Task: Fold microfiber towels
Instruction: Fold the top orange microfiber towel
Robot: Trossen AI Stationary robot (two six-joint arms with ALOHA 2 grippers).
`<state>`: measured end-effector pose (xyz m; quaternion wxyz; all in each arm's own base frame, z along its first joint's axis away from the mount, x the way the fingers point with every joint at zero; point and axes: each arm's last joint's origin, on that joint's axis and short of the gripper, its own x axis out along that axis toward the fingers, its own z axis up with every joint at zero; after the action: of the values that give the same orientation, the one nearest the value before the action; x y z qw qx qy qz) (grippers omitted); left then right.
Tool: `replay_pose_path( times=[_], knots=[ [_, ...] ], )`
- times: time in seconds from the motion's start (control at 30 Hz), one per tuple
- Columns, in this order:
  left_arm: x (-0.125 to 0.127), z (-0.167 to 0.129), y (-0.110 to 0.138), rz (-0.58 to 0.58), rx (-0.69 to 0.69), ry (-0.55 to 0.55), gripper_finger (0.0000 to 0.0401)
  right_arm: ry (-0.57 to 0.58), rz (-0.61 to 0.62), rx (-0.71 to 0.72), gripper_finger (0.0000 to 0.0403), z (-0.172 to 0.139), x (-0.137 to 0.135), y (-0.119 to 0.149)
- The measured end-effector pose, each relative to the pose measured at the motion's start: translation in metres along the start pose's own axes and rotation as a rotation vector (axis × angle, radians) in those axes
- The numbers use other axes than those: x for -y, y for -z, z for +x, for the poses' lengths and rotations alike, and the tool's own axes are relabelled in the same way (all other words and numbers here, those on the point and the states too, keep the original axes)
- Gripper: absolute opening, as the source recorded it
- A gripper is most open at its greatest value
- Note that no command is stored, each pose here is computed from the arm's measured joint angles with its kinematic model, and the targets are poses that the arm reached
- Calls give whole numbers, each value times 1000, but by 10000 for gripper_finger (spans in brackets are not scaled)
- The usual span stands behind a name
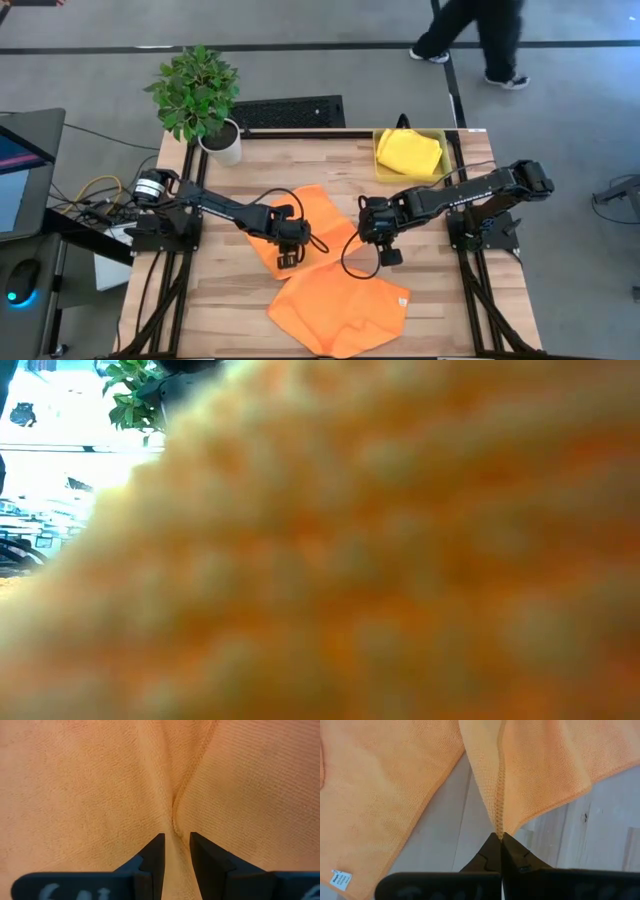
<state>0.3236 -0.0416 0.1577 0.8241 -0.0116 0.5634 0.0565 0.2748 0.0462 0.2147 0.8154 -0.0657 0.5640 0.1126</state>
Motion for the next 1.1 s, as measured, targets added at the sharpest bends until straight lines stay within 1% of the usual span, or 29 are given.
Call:
replay_pose_path(
  times=[0.17, 0.27, 0.4, 0.43, 0.6, 0.7, 0.9, 1.1],
  knots=[
    [0, 0, -2, -4, 20, 3, 82, 0, 0, 1, 8, 0, 0, 0],
    [0, 1, -2, -4, 21, 18, 75, 1, 0, 1, 8, 0, 0, 0],
    [1, 7, 0, -6, -14, 35, 50, 2, 0, 1, 8, 0, 0, 0],
    [2, 8, -2, -7, -1, 41, 43, 1, -1, 1, 8, 0, 0, 0],
    [1, 10, 0, -19, -16, 25, 15, 1, -1, -2, 8, 0, 0, 0],
    [0, 7, 0, -21, -18, 22, 3, 1, -1, -2, 8, 0, 0, 0],
    [-1, -2, 0, -41, -51, 14, 1, 1, -1, -2, 8, 0, 0, 0],
    [-1, -19, -11, -31, -68, 4, 0, 1, -1, -1, 8, 0, 0, 0]
  ],
)
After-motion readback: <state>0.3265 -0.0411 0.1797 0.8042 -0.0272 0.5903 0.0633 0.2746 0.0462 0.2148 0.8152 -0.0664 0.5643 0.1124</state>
